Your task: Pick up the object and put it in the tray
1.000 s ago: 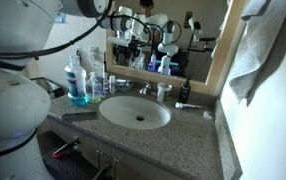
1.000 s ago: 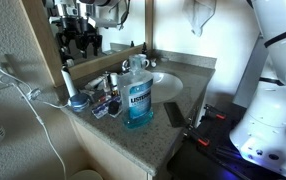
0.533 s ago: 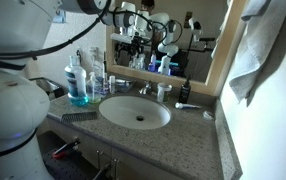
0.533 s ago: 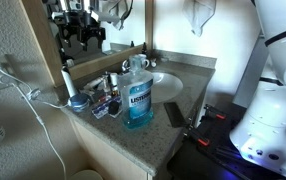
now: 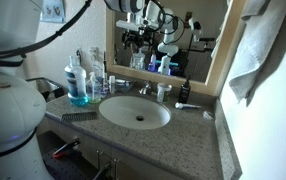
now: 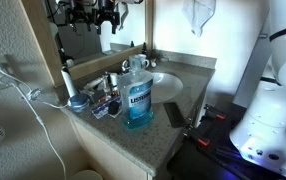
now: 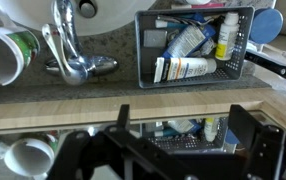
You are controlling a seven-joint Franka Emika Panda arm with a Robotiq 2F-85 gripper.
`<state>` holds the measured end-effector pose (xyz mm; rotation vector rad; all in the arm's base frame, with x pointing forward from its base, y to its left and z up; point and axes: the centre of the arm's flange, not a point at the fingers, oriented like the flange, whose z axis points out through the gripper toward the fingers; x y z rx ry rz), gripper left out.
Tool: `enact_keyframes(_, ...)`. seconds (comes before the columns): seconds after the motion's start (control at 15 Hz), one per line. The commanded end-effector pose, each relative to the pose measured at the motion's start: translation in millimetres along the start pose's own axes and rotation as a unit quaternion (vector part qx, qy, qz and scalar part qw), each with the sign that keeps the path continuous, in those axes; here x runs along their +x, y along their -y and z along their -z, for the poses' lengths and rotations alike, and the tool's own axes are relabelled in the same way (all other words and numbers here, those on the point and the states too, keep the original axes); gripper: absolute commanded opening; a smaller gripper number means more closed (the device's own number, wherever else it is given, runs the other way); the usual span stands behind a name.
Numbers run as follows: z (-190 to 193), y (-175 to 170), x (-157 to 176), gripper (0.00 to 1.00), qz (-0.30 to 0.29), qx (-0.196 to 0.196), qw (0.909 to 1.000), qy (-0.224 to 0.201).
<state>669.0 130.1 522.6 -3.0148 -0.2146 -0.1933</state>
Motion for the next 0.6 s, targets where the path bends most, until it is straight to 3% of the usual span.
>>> enact_keyframes(0.0,29.4,-28.2,-39.1,1.0,-0.013,0.014,0.9997,0.013)
enact_keyframes(0.27,41.7,-49.1,-51.9,1.0,-0.007,0.025,0.9995,0.017)
enact_keyframes(0.53,40.8,-42.7,-60.8,1.0,-0.004,0.016,0.9997,0.019)
